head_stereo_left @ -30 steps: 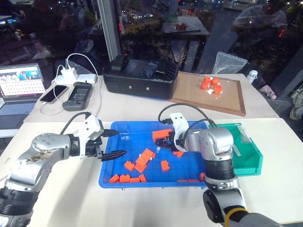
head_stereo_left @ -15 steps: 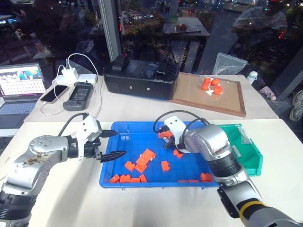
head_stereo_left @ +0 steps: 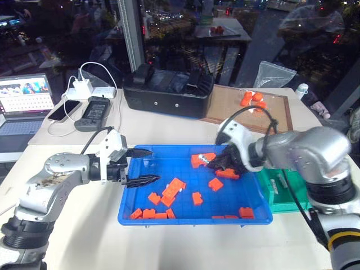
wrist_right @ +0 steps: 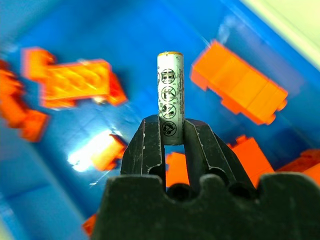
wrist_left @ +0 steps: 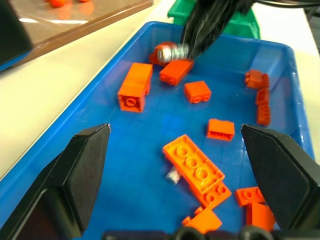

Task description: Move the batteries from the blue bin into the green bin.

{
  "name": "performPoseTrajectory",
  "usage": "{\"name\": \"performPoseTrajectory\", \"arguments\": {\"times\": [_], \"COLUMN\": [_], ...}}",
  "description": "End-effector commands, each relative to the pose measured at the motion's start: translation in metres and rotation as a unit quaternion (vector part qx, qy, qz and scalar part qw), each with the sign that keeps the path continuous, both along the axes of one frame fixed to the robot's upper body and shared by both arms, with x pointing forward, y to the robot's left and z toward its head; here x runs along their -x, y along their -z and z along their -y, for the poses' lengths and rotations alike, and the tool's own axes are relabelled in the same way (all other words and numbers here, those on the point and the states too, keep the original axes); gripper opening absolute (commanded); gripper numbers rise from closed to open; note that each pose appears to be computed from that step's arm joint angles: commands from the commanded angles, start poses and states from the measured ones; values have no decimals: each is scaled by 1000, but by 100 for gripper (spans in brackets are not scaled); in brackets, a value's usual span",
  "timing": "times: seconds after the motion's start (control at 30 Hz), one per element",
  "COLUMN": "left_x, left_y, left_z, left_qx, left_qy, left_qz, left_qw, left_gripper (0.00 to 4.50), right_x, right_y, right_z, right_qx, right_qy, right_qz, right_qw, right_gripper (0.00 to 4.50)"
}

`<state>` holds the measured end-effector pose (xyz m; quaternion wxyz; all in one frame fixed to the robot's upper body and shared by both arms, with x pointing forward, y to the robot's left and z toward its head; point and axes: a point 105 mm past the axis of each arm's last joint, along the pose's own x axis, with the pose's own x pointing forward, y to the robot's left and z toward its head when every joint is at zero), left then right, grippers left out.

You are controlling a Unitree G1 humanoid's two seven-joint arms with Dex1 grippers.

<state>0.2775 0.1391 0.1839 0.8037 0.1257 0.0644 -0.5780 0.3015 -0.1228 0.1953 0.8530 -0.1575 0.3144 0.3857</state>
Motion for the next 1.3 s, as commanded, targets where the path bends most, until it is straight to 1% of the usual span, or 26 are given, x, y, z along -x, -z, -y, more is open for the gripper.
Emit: {"name": "performPoseTrajectory", "arguments": {"times": [0.03,0.1,0.17,0.2,0.23,0.33,0.47,0.53,0.6,0.67,0.73,0.8,0.9,0.93,0.97,1.0,1.03,1.07,1.13,1.23,1.3], "left_x": [0,-1,-3,-4,-5,-9,-10,-9,-8,-7,-7,-7,-9,-9,-9,-9,-9,-9,-5,3,6], "left_y": [-16,-19,-20,-21,-21,-20,-18,-18,-14,-10,-7,-4,-1,-1,-1,0,0,1,2,2,5], "left_z": [10,15,17,18,18,19,19,17,15,12,9,5,-1,-4,-6,-9,-11,-12,-13,-15,-19], "left_qx": [24,30,30,28,26,24,19,17,10,0,-11,-19,-35,-38,-39,-44,-47,-49,-49,-48,-56], "left_qy": [39,58,67,69,71,76,82,80,77,74,68,59,46,42,37,30,26,23,23,27,19], "left_qz": [22,23,23,24,25,25,21,19,16,11,8,4,5,5,5,5,4,4,1,-8,-12], "left_qw": [999,998,997,997,997,997,996,996,997,997,998,998,998,998,999,999,999,999,999,998,998], "left_gripper": [450,450,450,450,450,450,450,450,450,450,450,450,450,450,450,450,450,450,450,450,450], "right_x": [-15,-17,-12,-9,-7,2,8,11,14,13,8,1,-5,-5,-6,-2,3,6,14,26,29], "right_y": [-37,-42,-44,-44,-42,-21,11,21,22,14,0,-15,-33,-36,-38,-35,-31,-28,-8,22,33], "right_z": [63,115,146,154,159,164,155,152,151,151,149,137,95,79,58,30,9,-2,-23,-49,-61], "right_qx": [-2,44,73,72,69,79,76,83,91,90,88,80,30,21,15,-8,-15,-19,-13,12,18], "right_qy": [101,178,214,224,227,222,208,199,189,186,179,153,78,41,-5,-66,-114,-141,-193,-284,-333], "right_qz": [81,94,99,94,87,54,13,4,0,10,34,66,91,102,123,132,139,141,133,122,115], "right_qw": [992,979,969,967,968,970,975,976,978,978,979,983,992,994,992,989,984,980,972,951,936], "right_gripper": [24,24,24,24,24,24,24,24,125,174,249,319,423,445,445,445,445,445,445,445,445]}}
